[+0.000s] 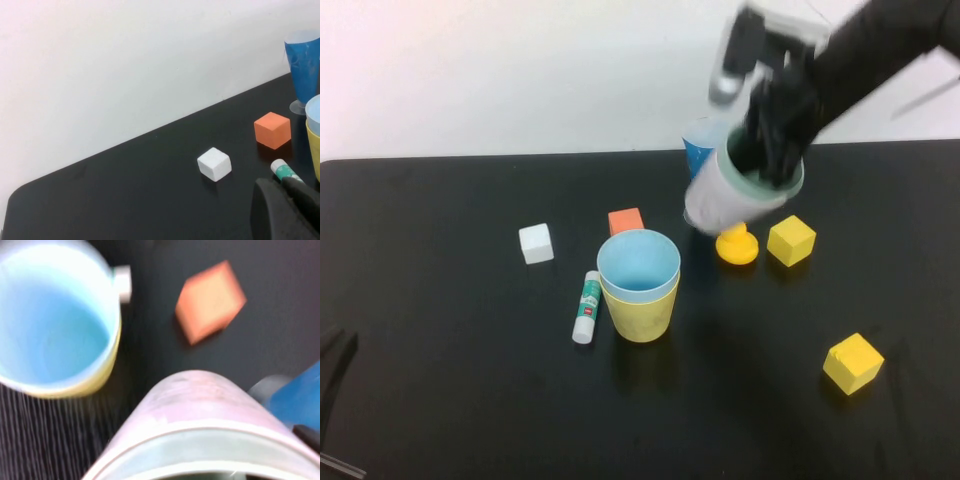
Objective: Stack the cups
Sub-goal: Place the pink cup on the blue cup
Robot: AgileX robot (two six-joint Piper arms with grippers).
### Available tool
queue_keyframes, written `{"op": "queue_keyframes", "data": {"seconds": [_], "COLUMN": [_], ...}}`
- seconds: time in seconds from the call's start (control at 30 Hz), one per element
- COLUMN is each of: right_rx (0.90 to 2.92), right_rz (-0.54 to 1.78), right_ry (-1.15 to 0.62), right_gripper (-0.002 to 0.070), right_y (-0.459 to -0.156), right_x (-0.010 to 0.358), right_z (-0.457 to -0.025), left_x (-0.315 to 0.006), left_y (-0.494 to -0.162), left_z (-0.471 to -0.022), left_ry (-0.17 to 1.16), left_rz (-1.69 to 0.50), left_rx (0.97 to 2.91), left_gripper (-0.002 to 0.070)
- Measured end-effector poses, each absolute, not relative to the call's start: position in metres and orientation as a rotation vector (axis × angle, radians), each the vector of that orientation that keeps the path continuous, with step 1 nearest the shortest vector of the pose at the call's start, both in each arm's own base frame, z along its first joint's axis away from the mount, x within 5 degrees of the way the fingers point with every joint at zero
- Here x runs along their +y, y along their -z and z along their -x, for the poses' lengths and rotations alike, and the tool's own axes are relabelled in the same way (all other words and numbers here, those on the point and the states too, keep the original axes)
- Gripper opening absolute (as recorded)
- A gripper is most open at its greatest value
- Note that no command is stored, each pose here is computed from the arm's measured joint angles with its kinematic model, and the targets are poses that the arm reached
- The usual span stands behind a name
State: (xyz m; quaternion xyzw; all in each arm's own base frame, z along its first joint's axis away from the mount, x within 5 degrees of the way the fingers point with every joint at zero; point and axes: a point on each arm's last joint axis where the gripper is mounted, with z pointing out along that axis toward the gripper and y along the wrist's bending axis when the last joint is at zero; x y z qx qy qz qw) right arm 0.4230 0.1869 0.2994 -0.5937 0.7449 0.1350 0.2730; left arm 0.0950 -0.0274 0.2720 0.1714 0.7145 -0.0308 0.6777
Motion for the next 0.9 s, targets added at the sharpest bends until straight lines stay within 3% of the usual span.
{"op": "queue_keyframes", "data": {"seconds": [0.17,0.27,0.5,0.77,0.9], "right_rx": [1.900,1.853,1.809,1.968,2.022], "right_rz": [1.566,1.599,1.803,1.792,1.760], "right_ry": [-0.362,-0.376,-0.302,-0.306,-0.319], "right_gripper": [0.0082,0.0082,0.0082,0.0080,0.0079], "right_y": [-0.362,-0.374,-0.354,-0.309,-0.302], "right_x": [0.200,0.218,0.272,0.283,0.285], "right_z": [-0.411,-0.397,-0.371,-0.387,-0.390], "left_x": [-0.027,-0.027,-0.027,-0.027,-0.027], "left_y": [-0.272,-0.272,-0.272,-0.272,-0.272], "left_z": [-0.095,-0.095,-0.095,-0.095,-0.095], "left_ry": [0.069,0.069,0.069,0.071,0.073], "left_rz": [-0.383,-0.383,-0.383,-0.380,-0.378], "left_rx": [1.601,1.601,1.601,1.601,1.601], "left_gripper": [0.0001,0.0001,0.0001,0.0001,0.0001]}}
